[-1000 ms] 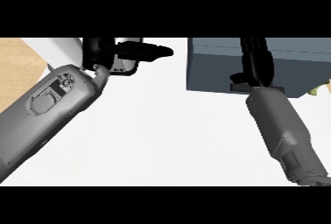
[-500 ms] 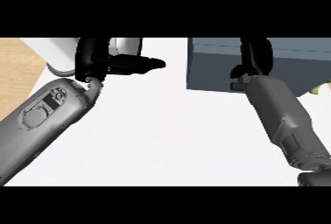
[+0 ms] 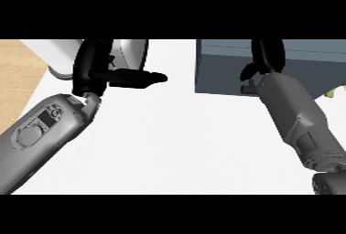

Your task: Pick up the can, place it into the drawer and close the drawer

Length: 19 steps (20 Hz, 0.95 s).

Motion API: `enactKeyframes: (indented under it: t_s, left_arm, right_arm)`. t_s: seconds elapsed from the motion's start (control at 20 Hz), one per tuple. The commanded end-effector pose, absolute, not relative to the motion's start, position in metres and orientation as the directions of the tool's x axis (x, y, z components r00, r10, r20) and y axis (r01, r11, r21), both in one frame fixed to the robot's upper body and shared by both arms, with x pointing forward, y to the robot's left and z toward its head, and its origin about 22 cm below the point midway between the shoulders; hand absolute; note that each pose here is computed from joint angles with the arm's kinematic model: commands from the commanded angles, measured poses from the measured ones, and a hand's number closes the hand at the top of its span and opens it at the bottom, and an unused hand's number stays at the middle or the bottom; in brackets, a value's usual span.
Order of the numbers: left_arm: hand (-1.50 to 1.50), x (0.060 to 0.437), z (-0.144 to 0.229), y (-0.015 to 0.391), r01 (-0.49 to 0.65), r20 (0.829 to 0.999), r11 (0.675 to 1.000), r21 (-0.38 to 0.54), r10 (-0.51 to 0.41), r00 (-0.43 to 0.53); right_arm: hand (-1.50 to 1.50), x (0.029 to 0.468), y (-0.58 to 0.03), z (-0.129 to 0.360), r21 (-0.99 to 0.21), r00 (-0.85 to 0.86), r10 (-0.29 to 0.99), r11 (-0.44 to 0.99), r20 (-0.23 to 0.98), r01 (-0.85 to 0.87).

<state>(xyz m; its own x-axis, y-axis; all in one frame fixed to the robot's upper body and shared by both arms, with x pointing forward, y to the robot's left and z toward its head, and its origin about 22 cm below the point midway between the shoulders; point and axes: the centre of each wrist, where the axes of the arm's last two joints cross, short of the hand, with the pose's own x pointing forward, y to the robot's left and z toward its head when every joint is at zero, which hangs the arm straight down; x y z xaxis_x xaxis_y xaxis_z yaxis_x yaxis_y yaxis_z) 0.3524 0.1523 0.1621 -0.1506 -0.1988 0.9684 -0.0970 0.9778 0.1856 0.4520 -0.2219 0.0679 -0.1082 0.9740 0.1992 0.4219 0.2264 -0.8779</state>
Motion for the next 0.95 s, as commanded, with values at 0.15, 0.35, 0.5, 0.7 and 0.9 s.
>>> enactKeyframes:
  t_s: [0.15, 0.35, 0.5, 0.7, 0.9]
  left_arm:
    - [-1.5, 0.347, 0.154, 0.16, -0.113, 0.966, 0.976, 0.187, -0.203, -0.159]
    - [-1.5, 0.342, 0.144, 0.165, -0.109, 0.97, 0.976, 0.187, -0.201, -0.139]
    - [-1.5, 0.347, 0.139, 0.179, -0.143, 0.965, 0.969, 0.203, -0.223, -0.136]
    - [-1.5, 0.332, 0.137, 0.171, -0.133, 0.972, 0.975, 0.177, -0.194, -0.135]
    - [-1.5, 0.335, 0.147, 0.189, -0.145, 0.971, 0.972, 0.187, -0.205, -0.125]
  right_arm:
    - [-1.5, 0.461, -0.176, 0.09, -0.705, -0.233, 0.84, 0.54, 0.491, 0.46]
    - [-1.5, 0.465, -0.182, 0.104, -0.62, -0.29, 0.752, 0.655, 0.592, 0.433]
    - [-1.5, 0.467, -0.169, 0.112, -0.529, -0.341, 0.654, 0.752, 0.675, 0.394]
    - [-1.5, 0.468, -0.169, 0.112, -0.421, -0.318, 0.522, 0.843, 0.791, 0.335]
    - [-1.5, 0.466, -0.176, 0.105, -0.396, -0.334, 0.505, 0.852, 0.796, 0.343]
